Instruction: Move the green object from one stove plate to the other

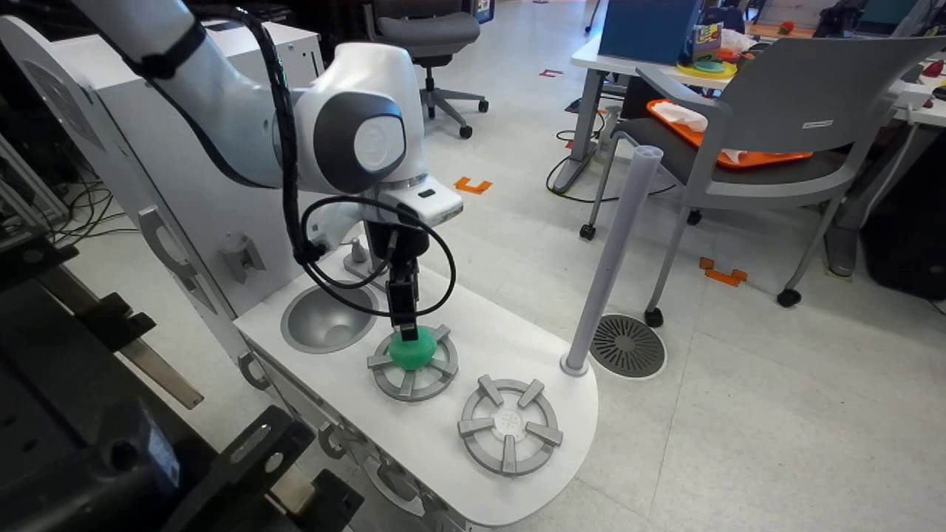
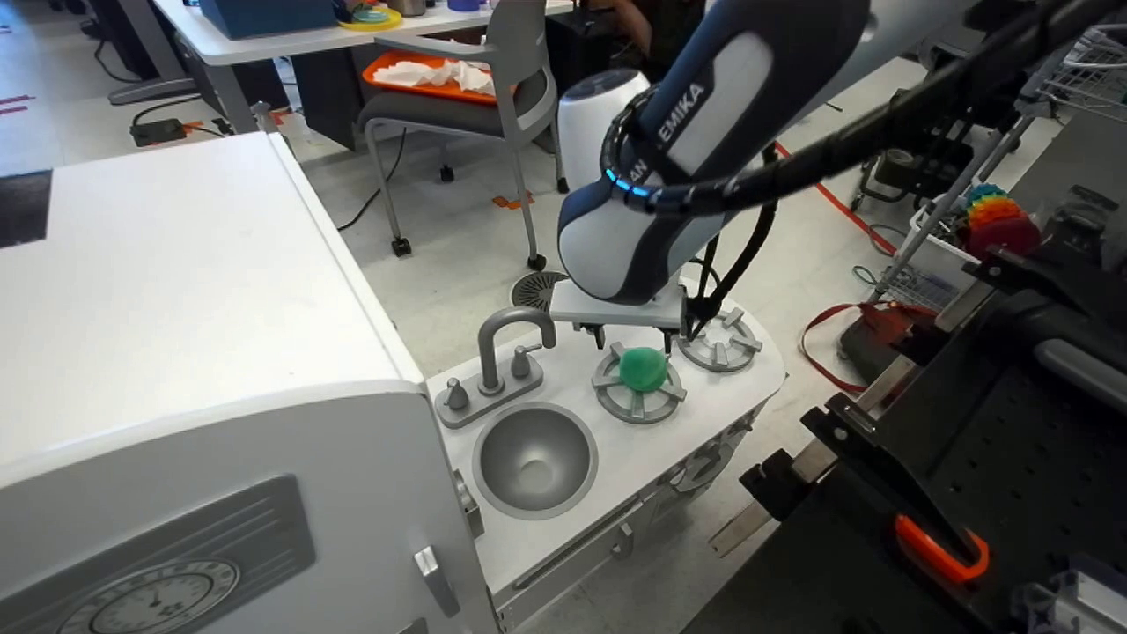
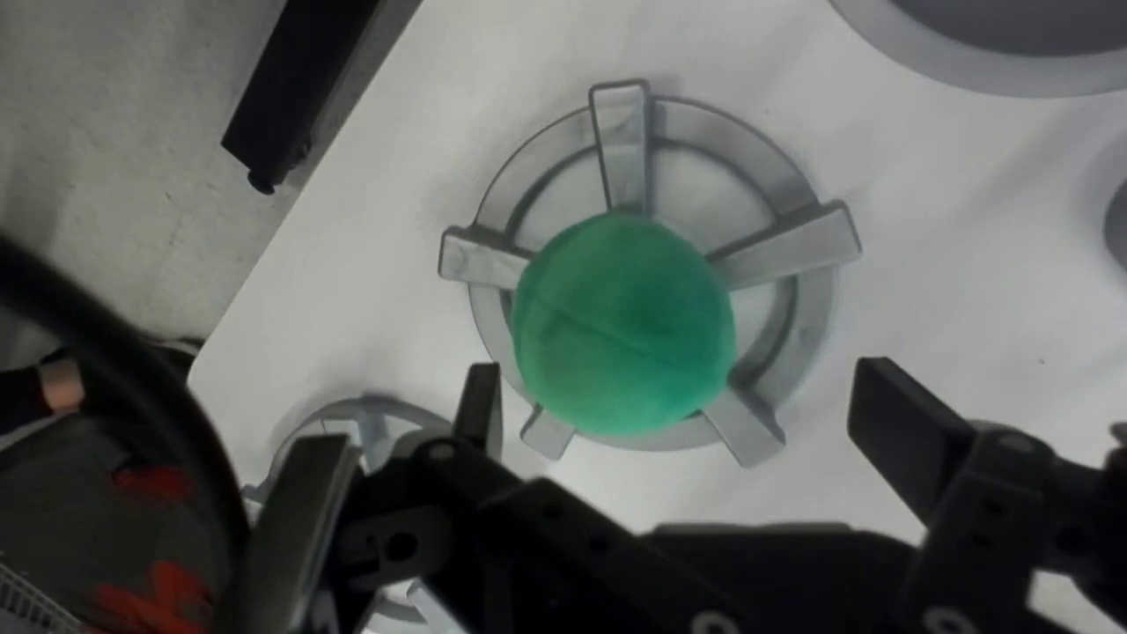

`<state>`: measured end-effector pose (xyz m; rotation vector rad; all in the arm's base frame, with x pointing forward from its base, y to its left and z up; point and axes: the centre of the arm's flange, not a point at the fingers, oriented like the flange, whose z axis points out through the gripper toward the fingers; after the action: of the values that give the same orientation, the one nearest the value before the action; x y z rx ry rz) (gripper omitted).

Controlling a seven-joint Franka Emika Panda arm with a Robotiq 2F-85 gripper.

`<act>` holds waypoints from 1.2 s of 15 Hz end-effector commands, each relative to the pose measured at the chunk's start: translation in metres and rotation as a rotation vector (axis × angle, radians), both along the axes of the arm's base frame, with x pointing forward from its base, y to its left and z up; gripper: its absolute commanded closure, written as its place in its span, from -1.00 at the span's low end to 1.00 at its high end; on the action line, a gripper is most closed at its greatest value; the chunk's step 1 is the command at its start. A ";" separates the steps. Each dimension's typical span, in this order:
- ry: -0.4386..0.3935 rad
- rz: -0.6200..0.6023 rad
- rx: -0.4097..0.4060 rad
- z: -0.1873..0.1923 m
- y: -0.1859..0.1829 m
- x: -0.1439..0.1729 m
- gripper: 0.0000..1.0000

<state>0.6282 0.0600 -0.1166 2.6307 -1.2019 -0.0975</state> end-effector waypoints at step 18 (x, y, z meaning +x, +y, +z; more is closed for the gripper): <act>0.034 -0.536 -0.268 -0.087 -0.019 0.046 0.98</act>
<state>0.6304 0.0425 -0.1428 2.1051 -1.7350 -0.0608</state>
